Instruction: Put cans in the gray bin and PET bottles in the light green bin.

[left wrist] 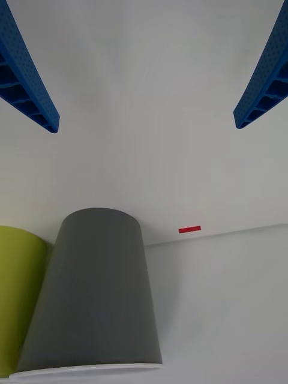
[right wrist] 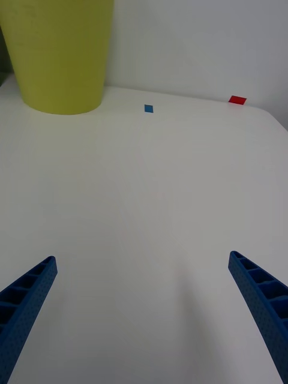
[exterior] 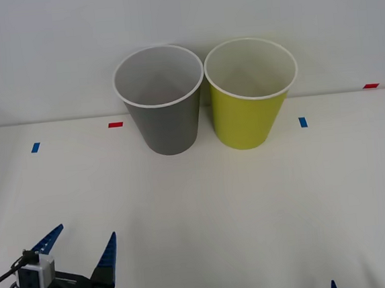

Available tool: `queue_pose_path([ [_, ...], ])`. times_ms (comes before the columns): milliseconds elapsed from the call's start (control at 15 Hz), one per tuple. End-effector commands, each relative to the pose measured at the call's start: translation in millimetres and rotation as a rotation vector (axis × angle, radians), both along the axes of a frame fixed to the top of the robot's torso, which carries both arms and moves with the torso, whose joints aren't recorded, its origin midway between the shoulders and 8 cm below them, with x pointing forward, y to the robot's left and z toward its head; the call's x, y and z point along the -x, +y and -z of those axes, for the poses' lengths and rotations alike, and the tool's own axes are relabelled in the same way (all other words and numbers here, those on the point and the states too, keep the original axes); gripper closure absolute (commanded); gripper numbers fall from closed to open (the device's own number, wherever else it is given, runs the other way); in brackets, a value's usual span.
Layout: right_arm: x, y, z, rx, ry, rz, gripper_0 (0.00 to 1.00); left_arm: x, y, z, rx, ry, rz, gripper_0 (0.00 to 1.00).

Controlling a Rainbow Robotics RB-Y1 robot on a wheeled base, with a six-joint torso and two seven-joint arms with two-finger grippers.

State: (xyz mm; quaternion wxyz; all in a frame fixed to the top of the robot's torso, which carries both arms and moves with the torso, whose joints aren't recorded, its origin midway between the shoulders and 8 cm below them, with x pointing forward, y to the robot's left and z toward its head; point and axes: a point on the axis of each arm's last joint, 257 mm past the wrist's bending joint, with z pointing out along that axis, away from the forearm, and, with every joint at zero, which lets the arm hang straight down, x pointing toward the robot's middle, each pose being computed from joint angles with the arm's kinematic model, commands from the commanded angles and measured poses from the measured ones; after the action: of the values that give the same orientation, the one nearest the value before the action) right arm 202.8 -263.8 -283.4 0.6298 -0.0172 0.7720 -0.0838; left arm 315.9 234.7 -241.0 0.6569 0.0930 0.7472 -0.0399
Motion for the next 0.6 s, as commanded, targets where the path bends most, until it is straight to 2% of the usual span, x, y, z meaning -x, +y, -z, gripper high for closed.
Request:
queue_pose_path([
  [67,0.0,0.0,0.0,0.000,0.000,0.000,0.00,10.2,10.8,19.7,-0.027,0.009,-0.013,0.00],
  [200,0.0,0.0,0.0,0.000,0.000,0.000,0.00,19.1,17.2,35.2,-0.041,0.013,-0.026,0.00],
  [267,0.0,0.0,0.0,0.000,0.000,0.000,0.00,25.3,20.8,43.0,-0.072,0.019,-0.040,0.00],
  [400,0.0,0.0,0.0,0.000,0.000,0.000,0.00,39.8,27.9,48.7,-0.103,-0.006,-0.078,0.00],
  [600,0.0,0.0,0.0,0.000,0.000,0.000,0.00,61.3,29.6,57.9,-0.095,0.010,-0.107,0.00],
])
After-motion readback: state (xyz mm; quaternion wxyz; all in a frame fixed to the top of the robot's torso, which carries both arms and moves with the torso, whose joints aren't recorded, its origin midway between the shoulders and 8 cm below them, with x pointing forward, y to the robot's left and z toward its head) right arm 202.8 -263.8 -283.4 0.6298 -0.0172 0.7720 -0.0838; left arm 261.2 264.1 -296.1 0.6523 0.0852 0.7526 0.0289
